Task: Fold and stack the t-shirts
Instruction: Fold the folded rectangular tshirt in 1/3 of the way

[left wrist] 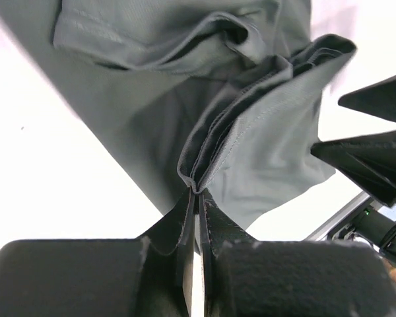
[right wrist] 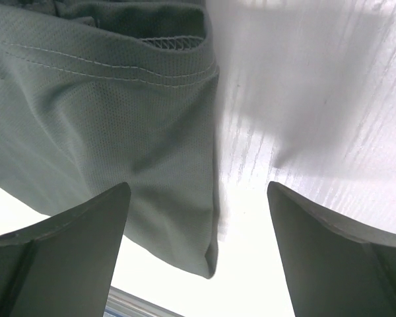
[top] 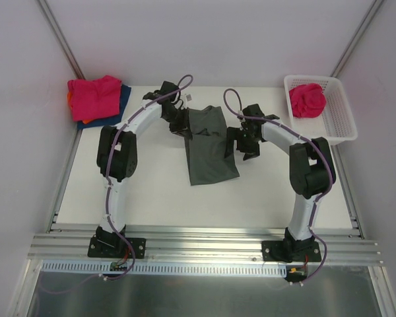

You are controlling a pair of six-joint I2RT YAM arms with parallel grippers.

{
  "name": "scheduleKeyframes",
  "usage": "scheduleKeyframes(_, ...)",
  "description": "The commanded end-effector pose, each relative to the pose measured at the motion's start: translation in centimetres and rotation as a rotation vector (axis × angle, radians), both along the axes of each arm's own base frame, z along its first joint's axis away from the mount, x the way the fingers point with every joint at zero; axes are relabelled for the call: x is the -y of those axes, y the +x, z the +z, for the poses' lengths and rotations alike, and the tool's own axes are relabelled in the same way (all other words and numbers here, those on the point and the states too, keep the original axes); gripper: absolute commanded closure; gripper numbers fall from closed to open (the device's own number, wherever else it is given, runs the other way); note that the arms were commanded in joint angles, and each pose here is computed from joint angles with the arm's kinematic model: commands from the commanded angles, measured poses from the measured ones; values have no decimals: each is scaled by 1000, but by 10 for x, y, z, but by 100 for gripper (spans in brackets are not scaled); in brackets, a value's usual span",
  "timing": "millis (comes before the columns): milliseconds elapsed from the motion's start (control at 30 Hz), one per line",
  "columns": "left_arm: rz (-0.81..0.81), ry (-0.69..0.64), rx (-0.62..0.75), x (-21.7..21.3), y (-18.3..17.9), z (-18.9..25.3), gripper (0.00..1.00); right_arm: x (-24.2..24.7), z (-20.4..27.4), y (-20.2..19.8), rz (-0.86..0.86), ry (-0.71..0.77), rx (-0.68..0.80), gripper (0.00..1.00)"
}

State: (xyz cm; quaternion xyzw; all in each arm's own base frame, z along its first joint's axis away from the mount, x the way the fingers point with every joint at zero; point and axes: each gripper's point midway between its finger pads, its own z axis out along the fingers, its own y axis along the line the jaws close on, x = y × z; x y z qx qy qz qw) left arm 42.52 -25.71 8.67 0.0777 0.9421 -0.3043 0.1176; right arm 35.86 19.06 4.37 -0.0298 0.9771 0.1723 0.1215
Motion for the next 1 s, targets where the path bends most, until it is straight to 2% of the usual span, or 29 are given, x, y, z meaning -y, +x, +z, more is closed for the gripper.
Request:
scheduleKeyframes(0,-3,16,48,-11,-5,22,100,-11,12,12,-6,38,31,10)
scheduleKeyframes(600,14,106,-72,-29,7,-57,100,-10,11,9,-10,40,30,10)
scheduleKeyframes(867,14,140,-30,-32,24,-63,98,-8,9,5,-6,37,26,10)
scheduleKeyframes(900,10,140,-20,-32,25,-61,84,-8,9,4,-4,37,26,10)
scheduleKeyframes(933,9,143,-6,-32,28,-58,66,-7,9,3,-3,35,26,10)
scheduleKeyframes(967,6,145,5,-33,29,-55,25,-8,11,4,-3,38,29,10)
